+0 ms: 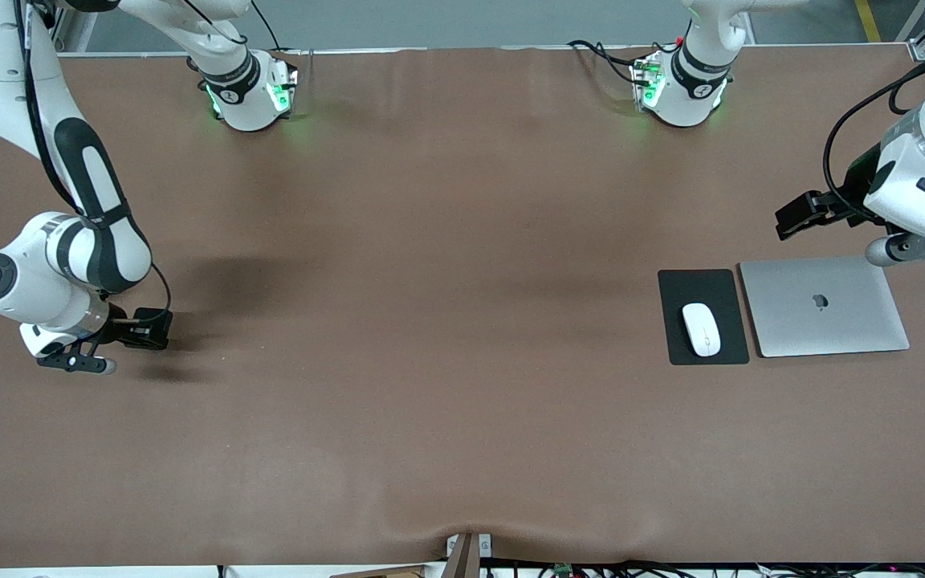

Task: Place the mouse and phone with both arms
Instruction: 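Lower the black phone beside the green plush and open the right gripper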

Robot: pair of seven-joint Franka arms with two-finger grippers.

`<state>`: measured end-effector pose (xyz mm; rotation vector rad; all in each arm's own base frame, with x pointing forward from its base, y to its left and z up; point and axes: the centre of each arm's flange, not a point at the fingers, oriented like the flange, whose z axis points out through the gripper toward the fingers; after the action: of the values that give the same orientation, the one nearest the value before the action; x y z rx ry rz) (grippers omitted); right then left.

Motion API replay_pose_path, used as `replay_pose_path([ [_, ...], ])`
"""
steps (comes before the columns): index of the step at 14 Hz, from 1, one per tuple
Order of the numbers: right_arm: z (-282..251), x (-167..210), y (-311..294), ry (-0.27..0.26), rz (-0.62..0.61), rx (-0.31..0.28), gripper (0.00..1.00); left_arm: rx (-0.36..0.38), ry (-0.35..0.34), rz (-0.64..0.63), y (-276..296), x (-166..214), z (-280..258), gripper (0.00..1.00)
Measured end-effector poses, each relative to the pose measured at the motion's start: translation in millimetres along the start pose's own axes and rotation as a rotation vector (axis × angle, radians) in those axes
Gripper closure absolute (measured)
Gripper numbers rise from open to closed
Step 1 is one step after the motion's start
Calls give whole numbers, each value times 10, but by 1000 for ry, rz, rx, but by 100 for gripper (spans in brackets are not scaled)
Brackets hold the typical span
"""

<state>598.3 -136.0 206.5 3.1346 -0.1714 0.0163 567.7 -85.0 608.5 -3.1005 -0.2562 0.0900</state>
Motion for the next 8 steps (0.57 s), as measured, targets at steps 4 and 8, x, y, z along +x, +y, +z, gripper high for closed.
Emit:
replay_pose_path([
  [4, 90, -84, 327, -18, -35, 1, 20, 0, 0, 7, 35, -11, -1, 0],
  [8, 250, -173, 505, -47, -26, 4, 20, 0, 0, 10, 50, -17, -1, 0],
])
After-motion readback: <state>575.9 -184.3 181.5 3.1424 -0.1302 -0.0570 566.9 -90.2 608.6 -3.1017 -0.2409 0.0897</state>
